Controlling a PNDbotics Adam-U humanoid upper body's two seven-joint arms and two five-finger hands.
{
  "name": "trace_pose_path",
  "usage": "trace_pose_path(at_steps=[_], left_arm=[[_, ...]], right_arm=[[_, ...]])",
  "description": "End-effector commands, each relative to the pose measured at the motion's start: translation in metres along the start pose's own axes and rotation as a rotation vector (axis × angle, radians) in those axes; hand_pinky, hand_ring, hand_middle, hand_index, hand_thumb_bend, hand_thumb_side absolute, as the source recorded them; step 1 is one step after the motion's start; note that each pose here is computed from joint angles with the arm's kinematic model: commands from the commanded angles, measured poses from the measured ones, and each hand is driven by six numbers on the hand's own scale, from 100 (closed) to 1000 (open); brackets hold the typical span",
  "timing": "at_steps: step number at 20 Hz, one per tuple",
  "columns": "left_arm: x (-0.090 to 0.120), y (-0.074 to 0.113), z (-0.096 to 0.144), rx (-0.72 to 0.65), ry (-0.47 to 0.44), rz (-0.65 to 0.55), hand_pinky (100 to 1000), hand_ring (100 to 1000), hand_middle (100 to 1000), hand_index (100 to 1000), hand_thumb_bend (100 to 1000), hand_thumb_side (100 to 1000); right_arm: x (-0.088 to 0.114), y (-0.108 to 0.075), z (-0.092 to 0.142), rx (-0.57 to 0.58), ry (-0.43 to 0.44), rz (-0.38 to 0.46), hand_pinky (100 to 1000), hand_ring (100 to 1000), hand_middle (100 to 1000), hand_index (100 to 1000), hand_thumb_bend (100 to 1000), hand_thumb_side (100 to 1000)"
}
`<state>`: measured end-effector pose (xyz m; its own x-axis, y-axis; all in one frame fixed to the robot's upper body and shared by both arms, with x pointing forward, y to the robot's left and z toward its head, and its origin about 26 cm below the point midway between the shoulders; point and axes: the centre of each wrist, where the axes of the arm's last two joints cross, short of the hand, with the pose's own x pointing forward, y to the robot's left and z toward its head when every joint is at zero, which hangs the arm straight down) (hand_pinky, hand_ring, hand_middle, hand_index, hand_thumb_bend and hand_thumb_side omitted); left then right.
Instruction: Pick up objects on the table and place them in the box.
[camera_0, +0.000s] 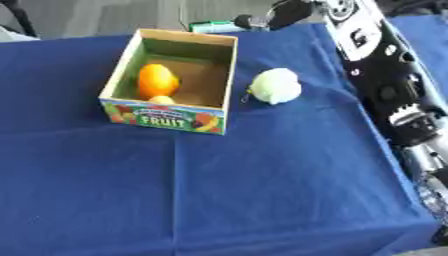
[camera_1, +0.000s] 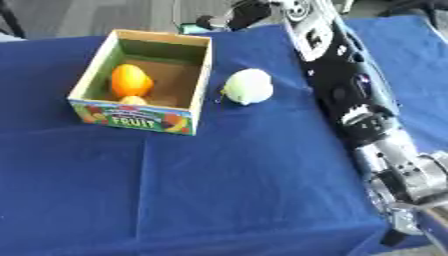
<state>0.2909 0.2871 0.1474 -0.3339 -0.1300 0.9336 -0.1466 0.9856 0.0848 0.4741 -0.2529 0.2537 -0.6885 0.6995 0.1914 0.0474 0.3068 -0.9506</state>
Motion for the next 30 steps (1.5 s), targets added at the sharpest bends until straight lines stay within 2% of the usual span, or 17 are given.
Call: trace_pose_path(at_steps=[1, 9, 18, 30], left_arm=[[0.007, 0.005, -0.001, 0.005, -0.025, -0.02, 734, 512, 589, 667, 100, 654], [0.007, 0.005, -0.001, 0.007, -0.025, -0.022, 734, 514, 590, 668, 100, 655], [0.007, 0.005, -0.002, 0.006, -0.026, -0.022, 735, 516, 590, 668, 100, 657], [0.008, 0.005, -0.002, 0.005, -0.027, -0.019, 735, 518, 591, 668, 100, 658]], right_arm=[[-0.009, -0.018, 0.012, 0.016, 0.006, 0.048, 796, 790, 768, 845, 555, 463], [-0.036, 0.001, 0.041, 0.178, 0.063, 0.088, 794, 793, 754, 832, 555, 458], [-0.057, 0.024, 0.062, 0.351, 0.131, 0.097, 795, 796, 753, 835, 560, 455], [-0.066, 0.052, 0.069, 0.447, 0.184, 0.086, 792, 794, 747, 830, 562, 461]])
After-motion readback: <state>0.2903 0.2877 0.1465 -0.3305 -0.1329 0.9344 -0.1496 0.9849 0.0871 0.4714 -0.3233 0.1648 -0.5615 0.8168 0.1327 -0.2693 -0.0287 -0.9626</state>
